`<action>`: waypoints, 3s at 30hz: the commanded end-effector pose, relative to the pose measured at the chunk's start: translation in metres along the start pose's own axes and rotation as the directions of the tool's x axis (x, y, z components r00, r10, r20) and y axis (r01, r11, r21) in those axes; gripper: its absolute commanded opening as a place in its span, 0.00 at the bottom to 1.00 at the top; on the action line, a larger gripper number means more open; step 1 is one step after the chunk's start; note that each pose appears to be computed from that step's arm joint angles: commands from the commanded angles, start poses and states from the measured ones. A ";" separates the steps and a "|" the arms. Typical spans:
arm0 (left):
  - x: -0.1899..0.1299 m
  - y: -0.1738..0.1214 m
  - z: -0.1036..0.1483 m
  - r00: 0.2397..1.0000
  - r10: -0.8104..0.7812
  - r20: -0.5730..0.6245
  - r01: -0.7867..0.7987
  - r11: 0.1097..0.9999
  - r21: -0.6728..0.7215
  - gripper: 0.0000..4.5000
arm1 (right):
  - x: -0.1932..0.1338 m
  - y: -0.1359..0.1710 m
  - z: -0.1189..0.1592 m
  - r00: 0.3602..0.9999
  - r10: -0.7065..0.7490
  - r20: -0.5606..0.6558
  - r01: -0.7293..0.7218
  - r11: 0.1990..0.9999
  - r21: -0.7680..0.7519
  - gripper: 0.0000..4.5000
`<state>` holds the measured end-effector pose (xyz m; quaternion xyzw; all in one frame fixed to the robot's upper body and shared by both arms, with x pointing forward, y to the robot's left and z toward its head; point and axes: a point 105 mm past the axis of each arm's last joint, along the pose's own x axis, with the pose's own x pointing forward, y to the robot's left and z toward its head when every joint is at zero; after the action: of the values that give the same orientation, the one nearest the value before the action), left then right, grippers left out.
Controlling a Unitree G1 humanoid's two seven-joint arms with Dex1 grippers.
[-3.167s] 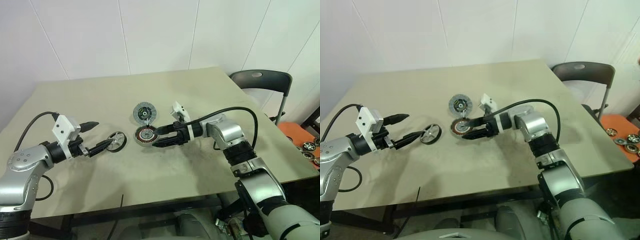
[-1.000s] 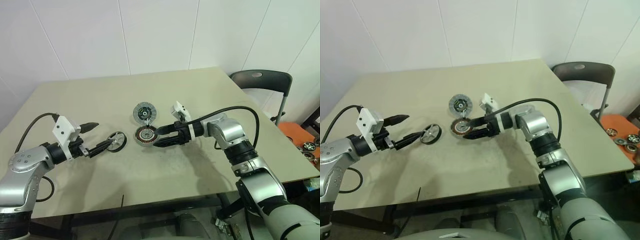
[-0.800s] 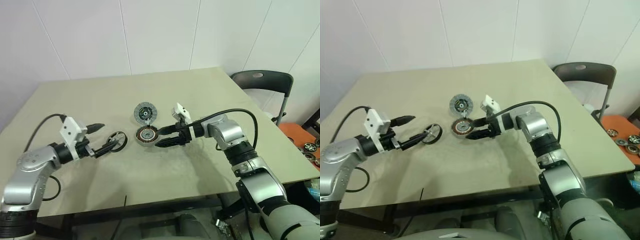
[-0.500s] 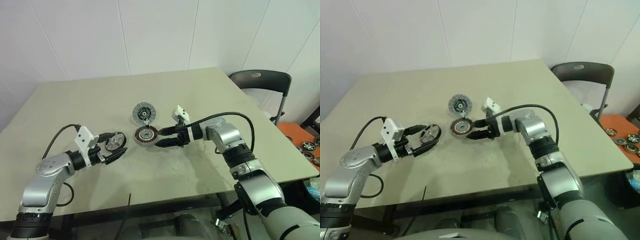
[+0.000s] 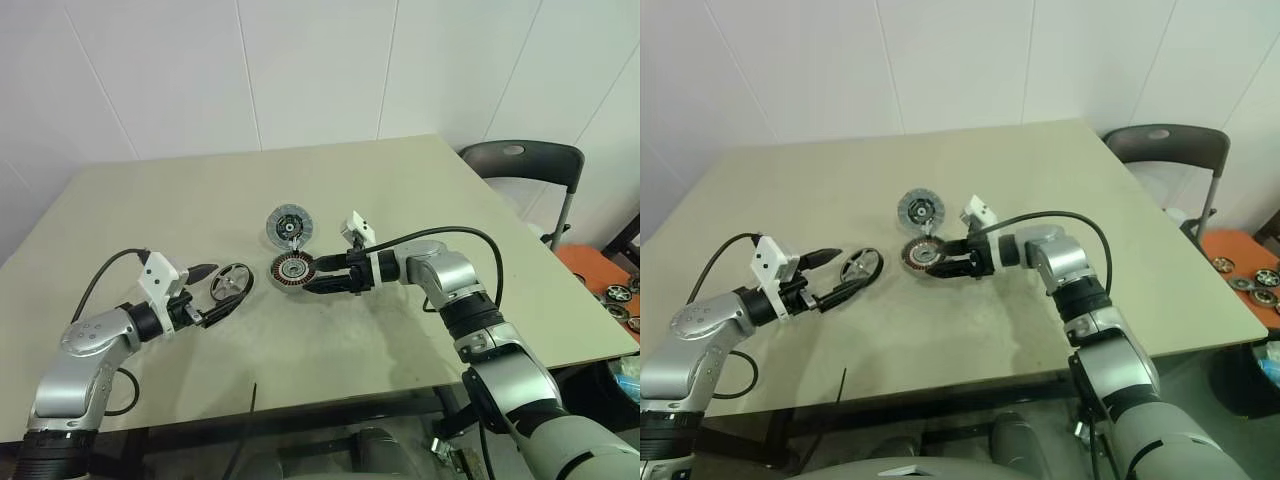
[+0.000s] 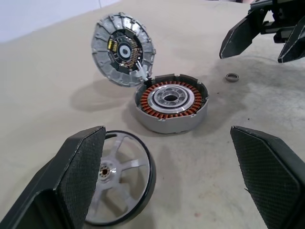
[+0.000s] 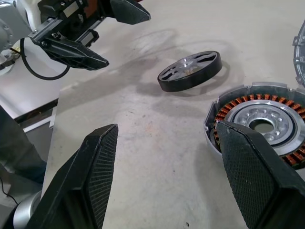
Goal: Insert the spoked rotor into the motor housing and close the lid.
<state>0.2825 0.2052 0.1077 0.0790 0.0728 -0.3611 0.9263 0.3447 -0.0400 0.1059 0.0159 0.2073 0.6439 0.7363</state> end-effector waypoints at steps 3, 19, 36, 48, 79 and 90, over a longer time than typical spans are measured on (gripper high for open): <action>-0.004 -0.003 0.019 0.999 0.000 0.051 -0.002 0.999 0.039 0.99 | 0.002 0.008 0.017 0.999 0.029 0.019 -0.028 0.998 -0.062 0.76; 0.003 -0.010 0.032 0.994 0.017 0.106 -0.020 0.999 0.026 0.99 | 0.013 0.018 0.007 0.997 0.071 -0.013 -0.072 0.995 -0.071 0.76; -0.029 0.006 0.048 0.986 0.125 0.110 -0.135 0.987 0.087 0.99 | 0.030 0.022 0.025 0.991 0.135 0.010 -0.133 0.987 -0.092 0.76; -0.029 0.001 0.041 0.987 0.127 0.099 -0.135 0.988 0.077 0.99 | 0.016 0.004 0.034 0.997 0.068 0.031 -0.065 0.994 -0.084 0.76; -0.003 0.012 0.056 0.994 -0.098 0.047 0.088 0.980 0.176 0.99 | -0.031 -0.009 0.021 0.993 -0.106 0.052 0.109 0.992 -0.067 0.76; -0.005 0.003 0.041 0.996 -0.086 0.011 0.082 0.982 0.170 0.99 | -0.032 -0.017 0.018 0.991 -0.129 -0.017 0.125 0.981 -0.151 0.76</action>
<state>0.2844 0.2026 0.1360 0.1310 0.0580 -0.4063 0.9024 0.3600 -0.0715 0.1140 -0.0373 0.1908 0.6025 0.7741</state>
